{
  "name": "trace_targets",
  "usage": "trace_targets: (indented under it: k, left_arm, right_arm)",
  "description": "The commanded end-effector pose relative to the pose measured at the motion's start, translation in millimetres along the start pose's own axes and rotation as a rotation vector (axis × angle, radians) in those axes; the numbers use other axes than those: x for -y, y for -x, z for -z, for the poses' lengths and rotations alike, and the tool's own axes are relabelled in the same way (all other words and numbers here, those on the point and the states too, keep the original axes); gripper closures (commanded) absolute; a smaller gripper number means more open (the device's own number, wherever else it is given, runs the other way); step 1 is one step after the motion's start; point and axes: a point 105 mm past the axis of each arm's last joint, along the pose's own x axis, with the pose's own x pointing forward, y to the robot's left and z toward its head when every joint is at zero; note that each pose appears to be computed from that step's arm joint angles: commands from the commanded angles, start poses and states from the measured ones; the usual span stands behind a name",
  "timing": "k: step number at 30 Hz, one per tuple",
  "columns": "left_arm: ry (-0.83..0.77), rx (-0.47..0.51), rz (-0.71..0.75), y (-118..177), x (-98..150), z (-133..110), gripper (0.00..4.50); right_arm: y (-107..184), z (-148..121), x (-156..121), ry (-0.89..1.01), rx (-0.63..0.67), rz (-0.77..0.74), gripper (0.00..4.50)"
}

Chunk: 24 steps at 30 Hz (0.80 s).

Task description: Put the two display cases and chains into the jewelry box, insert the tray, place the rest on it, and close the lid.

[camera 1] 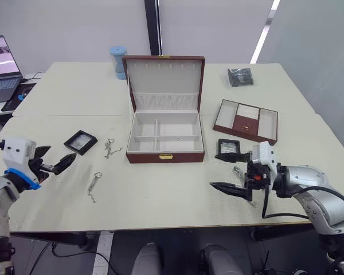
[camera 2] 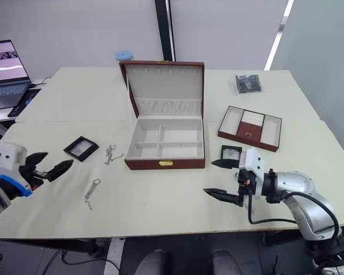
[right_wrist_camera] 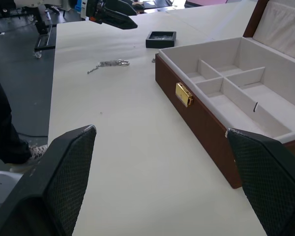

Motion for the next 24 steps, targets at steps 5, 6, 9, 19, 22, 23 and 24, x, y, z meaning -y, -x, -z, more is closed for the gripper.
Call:
trace_targets:
  k: [5,6,9,19,22,23,24]
  left_arm:
    - [-0.067,-0.005,0.103,-28,9,-19,0.0]
    - [-0.08,-0.02,0.106,-31,7,-19,0.0]
    - [-0.112,-0.051,0.113,-39,5,-19,0.0]
    - [-0.119,-0.1,0.155,-53,10,-15,0.0]
    - [-0.142,-0.141,0.152,-55,9,-7,0.0]
    - [-0.141,-0.148,0.151,-55,9,-5,0.0]
    - [-0.146,-0.155,0.149,-56,9,-4,0.0]
  right_arm:
    - [-20,-20,-3,0.041,0.059,0.029,0.02]
    - [-22,-22,-3,0.04,0.065,0.034,0.02]
    - [-25,-22,-5,0.039,0.067,0.039,0.02]
    - [-20,-10,-14,0.028,0.06,0.05,0.02]
    - [-20,-9,-15,0.028,0.06,0.053,0.02]
    - [-20,-8,-15,0.028,0.06,0.053,0.02]
    - [-20,-8,-15,0.028,0.061,0.054,0.02]
